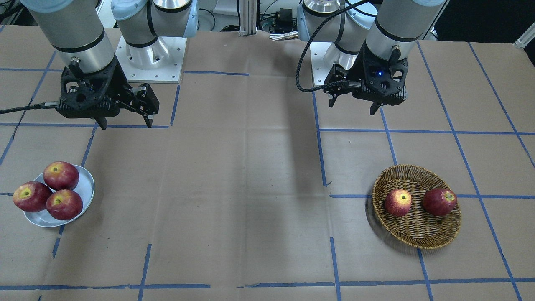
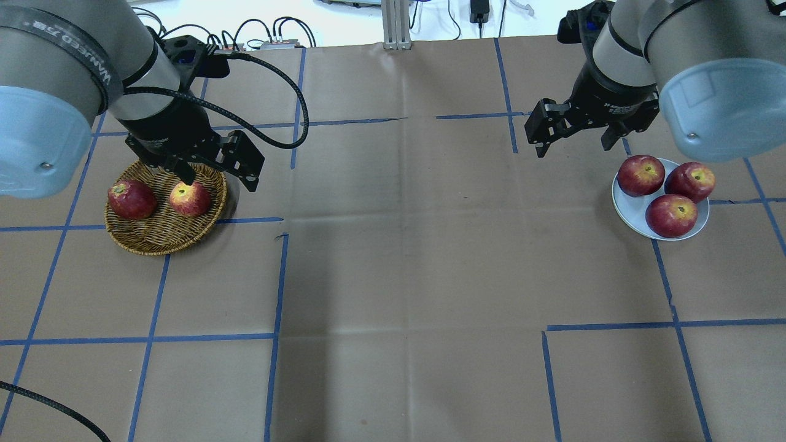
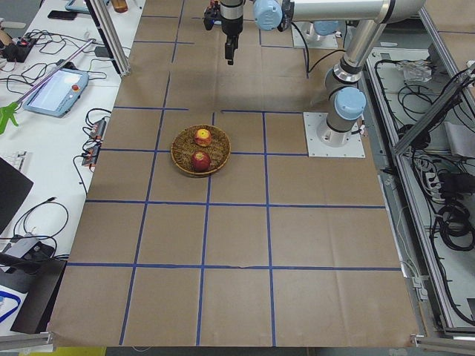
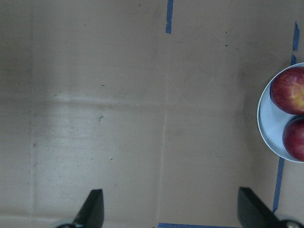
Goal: Transfer apple from basket to plate
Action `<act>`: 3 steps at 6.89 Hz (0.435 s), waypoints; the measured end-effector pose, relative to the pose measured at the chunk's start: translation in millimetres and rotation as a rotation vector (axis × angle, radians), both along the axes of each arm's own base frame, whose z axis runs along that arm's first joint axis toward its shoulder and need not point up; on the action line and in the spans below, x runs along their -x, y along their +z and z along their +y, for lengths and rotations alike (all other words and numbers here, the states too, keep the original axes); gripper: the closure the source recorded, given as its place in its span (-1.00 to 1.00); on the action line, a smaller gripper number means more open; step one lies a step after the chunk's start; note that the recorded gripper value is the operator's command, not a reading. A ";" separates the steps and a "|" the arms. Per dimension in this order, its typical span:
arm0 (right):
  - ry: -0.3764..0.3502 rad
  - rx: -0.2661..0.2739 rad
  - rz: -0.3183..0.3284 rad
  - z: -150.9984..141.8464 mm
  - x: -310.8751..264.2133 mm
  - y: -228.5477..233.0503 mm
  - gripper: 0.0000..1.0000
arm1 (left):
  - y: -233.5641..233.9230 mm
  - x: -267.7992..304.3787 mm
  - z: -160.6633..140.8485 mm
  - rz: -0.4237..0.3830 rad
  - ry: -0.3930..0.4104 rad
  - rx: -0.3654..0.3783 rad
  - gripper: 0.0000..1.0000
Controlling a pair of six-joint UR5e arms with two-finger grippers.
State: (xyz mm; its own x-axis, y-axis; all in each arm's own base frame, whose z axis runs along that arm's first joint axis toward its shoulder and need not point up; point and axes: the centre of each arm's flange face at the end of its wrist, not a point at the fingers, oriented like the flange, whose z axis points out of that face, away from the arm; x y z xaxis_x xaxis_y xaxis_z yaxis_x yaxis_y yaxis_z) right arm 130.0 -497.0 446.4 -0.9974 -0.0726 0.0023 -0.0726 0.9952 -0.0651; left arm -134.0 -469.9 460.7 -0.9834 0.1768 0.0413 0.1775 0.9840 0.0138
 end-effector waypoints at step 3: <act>0.000 0.000 0.000 0.0 0.0 0.0 -1.00 | -4.7 -0.4 -4.5 0.004 -0.002 0.003 -0.98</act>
